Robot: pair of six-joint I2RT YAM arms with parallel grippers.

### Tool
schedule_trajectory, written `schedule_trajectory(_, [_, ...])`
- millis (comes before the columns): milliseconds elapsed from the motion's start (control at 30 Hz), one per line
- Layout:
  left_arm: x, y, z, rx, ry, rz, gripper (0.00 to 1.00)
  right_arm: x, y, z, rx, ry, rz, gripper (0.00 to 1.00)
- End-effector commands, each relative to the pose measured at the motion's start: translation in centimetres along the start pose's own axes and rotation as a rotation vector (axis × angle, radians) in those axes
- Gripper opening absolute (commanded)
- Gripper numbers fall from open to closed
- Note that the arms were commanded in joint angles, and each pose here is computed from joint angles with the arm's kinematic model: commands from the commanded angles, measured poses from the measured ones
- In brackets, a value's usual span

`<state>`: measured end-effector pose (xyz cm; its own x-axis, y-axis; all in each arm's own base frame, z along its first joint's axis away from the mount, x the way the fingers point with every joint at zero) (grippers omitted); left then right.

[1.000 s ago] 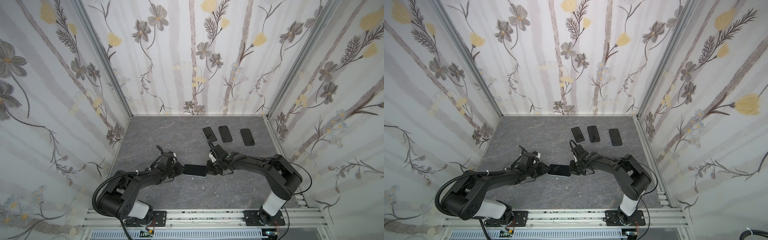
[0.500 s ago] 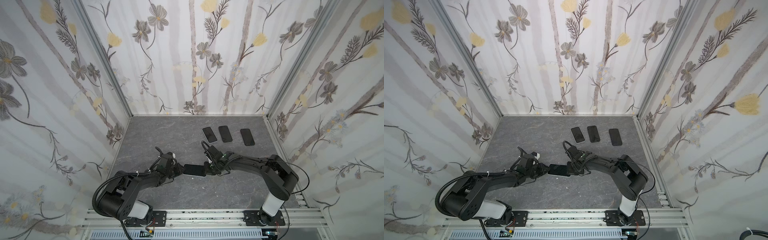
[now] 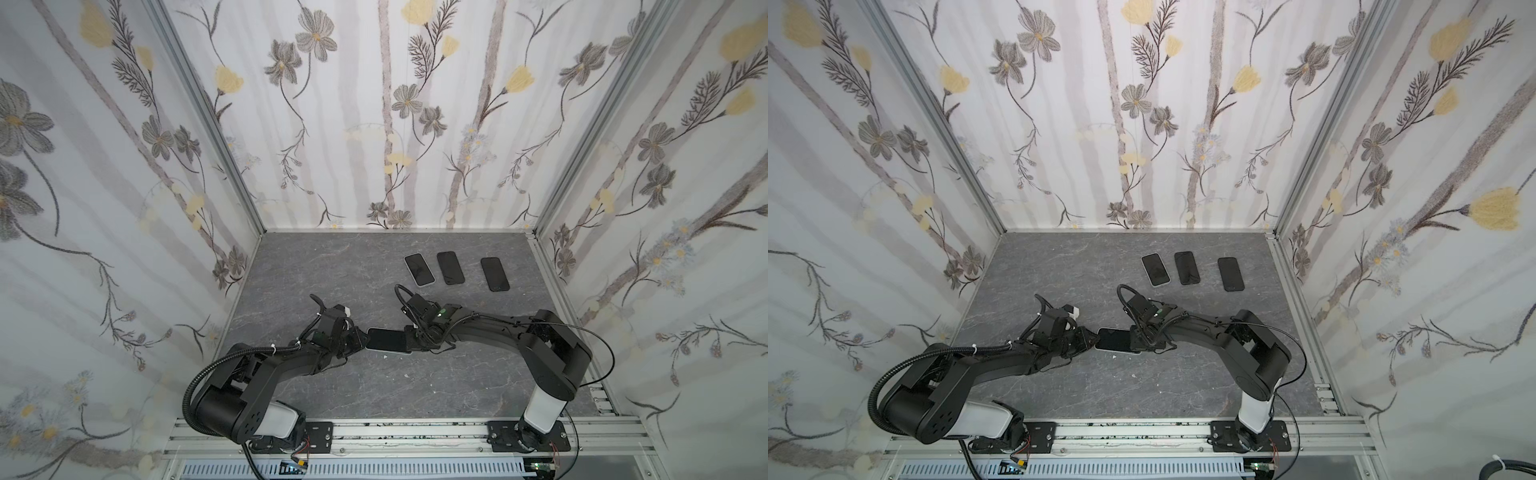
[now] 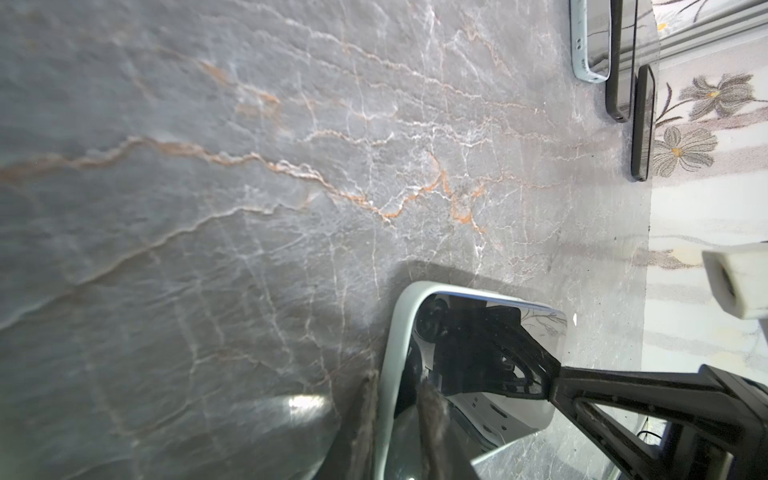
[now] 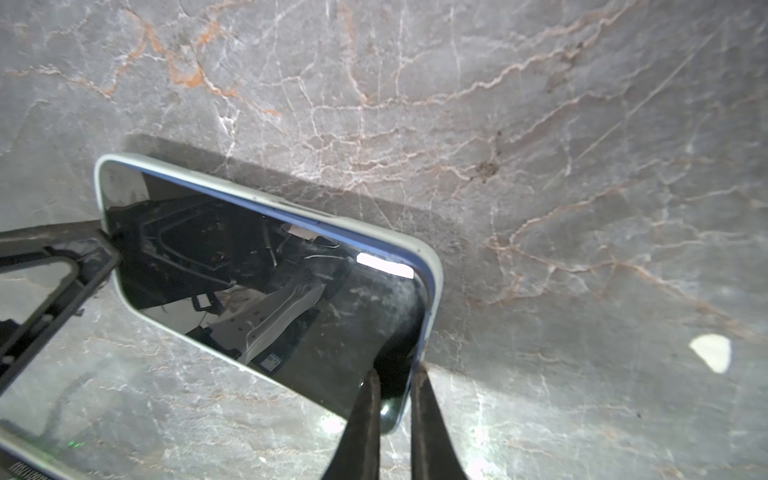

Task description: Put the phone into the phone case

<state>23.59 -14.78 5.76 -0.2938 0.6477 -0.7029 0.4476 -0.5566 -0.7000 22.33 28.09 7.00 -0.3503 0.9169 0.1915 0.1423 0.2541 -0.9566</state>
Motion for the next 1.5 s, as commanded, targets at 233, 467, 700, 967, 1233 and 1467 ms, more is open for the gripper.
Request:
schedule_trajectory(233, [3.3,-0.2,1.7,0.069,-0.054,-0.170,0.23,-4.2,4.2,5.9,0.297,-0.075,0.293,0.16])
schedule_trajectory(467, [3.3,-0.1,1.7,0.073,-0.056,-0.170,0.23,-5.2,4.6,6.9,0.329,-0.114,0.395,0.18])
schedule_trajectory(700, [3.4,-0.1,1.7,0.074,-0.055,-0.171,0.23,-5.4,4.9,7.4,0.347,-0.137,0.429,0.20])
schedule_trajectory(967, [2.7,-0.6,1.3,0.039,-0.063,-0.160,0.22,-2.0,2.8,4.4,0.213,-0.068,0.216,0.20])
schedule_trajectory(1233, [2.5,-0.9,1.4,0.043,-0.066,-0.139,0.21,-0.8,0.8,2.6,0.135,0.000,0.084,0.25])
schedule_trajectory(1467, [2.8,-0.7,1.5,0.049,-0.060,-0.151,0.22,-1.5,0.9,3.2,0.168,-0.016,0.146,0.22])
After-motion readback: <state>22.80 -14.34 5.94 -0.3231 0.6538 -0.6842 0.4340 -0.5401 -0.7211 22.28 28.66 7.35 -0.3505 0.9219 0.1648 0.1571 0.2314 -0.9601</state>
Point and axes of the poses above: each gripper's point midway between its finger pads, its own y axis out along the fingers, its own x axis along the line the jaws close on, z = x × y, the point moved 6 cm from there along -y, back along the fingers, and after that the axes turned 14 degrees about -y, right-handed, at the moved point
